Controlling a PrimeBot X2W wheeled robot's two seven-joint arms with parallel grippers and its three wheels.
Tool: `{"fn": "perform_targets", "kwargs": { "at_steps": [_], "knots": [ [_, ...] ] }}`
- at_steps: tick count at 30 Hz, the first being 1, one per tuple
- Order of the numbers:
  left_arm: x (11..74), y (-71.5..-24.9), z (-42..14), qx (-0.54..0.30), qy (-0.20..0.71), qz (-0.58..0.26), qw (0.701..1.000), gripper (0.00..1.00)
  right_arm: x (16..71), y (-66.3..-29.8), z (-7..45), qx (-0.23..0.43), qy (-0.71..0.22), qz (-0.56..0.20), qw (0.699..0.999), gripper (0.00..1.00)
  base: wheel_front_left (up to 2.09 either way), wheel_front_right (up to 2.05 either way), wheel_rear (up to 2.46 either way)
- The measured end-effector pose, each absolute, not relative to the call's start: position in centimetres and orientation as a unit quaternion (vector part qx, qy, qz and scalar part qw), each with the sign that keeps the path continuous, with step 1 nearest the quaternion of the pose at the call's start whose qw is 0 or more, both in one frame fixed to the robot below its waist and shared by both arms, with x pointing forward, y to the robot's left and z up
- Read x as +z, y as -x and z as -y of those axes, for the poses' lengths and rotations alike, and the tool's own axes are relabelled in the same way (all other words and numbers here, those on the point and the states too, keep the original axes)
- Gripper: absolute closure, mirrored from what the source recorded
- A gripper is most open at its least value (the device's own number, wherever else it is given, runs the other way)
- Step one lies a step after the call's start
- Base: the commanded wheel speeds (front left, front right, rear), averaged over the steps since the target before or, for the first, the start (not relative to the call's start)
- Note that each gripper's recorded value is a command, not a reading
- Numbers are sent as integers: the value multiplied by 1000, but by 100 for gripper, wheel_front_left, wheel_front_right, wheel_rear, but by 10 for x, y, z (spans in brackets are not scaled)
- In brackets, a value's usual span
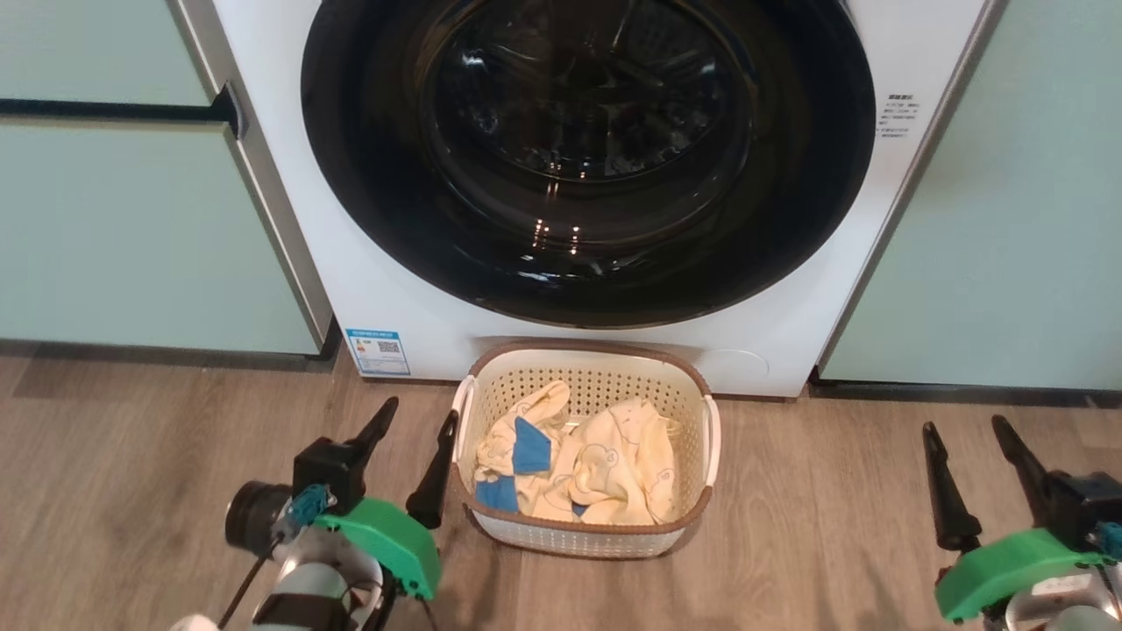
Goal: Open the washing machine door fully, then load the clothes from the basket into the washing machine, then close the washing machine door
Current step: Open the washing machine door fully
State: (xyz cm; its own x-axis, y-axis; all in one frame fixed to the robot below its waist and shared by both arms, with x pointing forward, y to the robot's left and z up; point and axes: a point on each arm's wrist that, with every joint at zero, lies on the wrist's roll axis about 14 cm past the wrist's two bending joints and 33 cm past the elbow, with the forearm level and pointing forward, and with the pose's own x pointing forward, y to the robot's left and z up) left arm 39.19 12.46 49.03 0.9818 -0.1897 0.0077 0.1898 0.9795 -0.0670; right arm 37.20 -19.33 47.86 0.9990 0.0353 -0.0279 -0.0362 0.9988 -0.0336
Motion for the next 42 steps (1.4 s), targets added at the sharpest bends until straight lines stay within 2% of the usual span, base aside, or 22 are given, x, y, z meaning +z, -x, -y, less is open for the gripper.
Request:
{"fn": "perform_targets", "kwargs": {
  "at_steps": [22,42],
  "knots": [
    [495,-394,-118,-105,32,8,994,0,479,-371,200,5,10,-12,1000,0,114,114,-227],
    [491,-397,-117,-109,32,4,994,0,478,-371,201,2,4,-14,1000,0,14,14,-28]
  ]
}}
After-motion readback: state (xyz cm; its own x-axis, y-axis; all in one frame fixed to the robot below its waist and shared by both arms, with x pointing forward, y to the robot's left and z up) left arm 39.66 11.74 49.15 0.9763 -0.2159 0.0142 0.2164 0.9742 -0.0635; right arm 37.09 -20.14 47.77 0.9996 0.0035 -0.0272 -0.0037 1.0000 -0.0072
